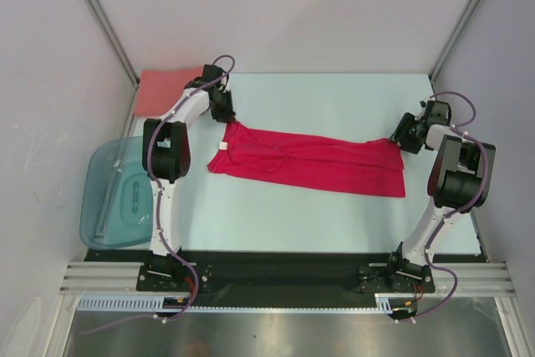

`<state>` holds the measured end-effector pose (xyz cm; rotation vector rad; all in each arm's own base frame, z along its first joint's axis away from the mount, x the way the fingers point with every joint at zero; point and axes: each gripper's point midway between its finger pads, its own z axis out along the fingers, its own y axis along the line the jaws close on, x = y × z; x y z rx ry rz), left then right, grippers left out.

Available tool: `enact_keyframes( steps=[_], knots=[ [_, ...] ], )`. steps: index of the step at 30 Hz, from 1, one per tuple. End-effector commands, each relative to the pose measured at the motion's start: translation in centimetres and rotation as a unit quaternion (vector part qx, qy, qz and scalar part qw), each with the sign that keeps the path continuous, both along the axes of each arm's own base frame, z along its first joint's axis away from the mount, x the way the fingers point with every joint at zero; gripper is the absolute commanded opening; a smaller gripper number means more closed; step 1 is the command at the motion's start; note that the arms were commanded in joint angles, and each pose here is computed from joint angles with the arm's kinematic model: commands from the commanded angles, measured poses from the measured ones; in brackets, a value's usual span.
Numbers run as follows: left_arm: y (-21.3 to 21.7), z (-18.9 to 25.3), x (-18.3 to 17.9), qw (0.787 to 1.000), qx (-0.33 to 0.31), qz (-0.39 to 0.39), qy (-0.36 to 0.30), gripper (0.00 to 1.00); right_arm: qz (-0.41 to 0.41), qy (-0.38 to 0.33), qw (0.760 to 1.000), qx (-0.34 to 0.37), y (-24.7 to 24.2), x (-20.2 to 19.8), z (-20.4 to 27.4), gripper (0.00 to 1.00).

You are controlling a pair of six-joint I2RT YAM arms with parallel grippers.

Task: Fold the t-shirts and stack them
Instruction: Fold the tshirt

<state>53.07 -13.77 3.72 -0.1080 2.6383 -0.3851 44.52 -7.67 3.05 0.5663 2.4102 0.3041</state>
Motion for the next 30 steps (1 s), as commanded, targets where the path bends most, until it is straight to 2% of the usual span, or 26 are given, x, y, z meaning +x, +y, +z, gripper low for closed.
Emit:
enact_keyframes(
  steps=[1, 2, 3, 5, 6, 10, 12, 17, 30],
  knots=[
    [-0.1, 1.0, 0.4, 1.0, -0.013, 0.0, -0.011, 0.17, 0.003, -0.007, 1.0, 0.005, 0.0, 0.4, -0.4, 0.52],
    [0.0, 0.9, 0.4, 1.0, -0.012, 0.0, -0.01, 0.15, 0.0, -0.006, 1.0, 0.004, -0.1, 0.4, -0.5, 0.51],
    [0.0, 1.0, 0.4, 1.0, -0.012, 0.003, -0.011, 0.08, -0.002, -0.005, 1.0, 0.003, -0.2, 0.5, -0.7, 0.47],
    [0.4, 1.0, 0.5, 1.0, -0.008, 0.009, -0.011, 0.03, -0.008, -0.004, 1.0, 0.0, -0.4, 0.6, -0.9, 0.42],
    [0.7, 1.0, 0.5, 1.0, -0.005, 0.017, -0.011, 0.0, -0.016, -0.001, 1.0, -0.006, -0.7, 0.6, -1.1, 0.32],
    [1.7, 1.5, 0.9, 0.999, -0.015, 0.042, -0.017, 0.0, -0.052, 0.006, 0.998, -0.02, -1.8, 0.2, -1.6, 0.04],
    [2.4, 1.3, 0.8, 0.998, -0.022, 0.057, -0.018, 0.0, -0.076, 0.008, 0.996, -0.036, -2.5, -0.4, -1.8, 0.0],
    [3.7, 2.6, 1.4, 0.993, -0.041, 0.092, -0.061, 0.0, -0.124, -0.023, 0.991, -0.05, -3.7, -0.9, -0.8, 0.0],
    [2.2, 4.0, 5.5, 0.981, -0.104, 0.102, -0.127, 0.0, -0.125, -0.028, 0.991, -0.026, -2.9, -0.8, -1.3, 0.0]
  ],
)
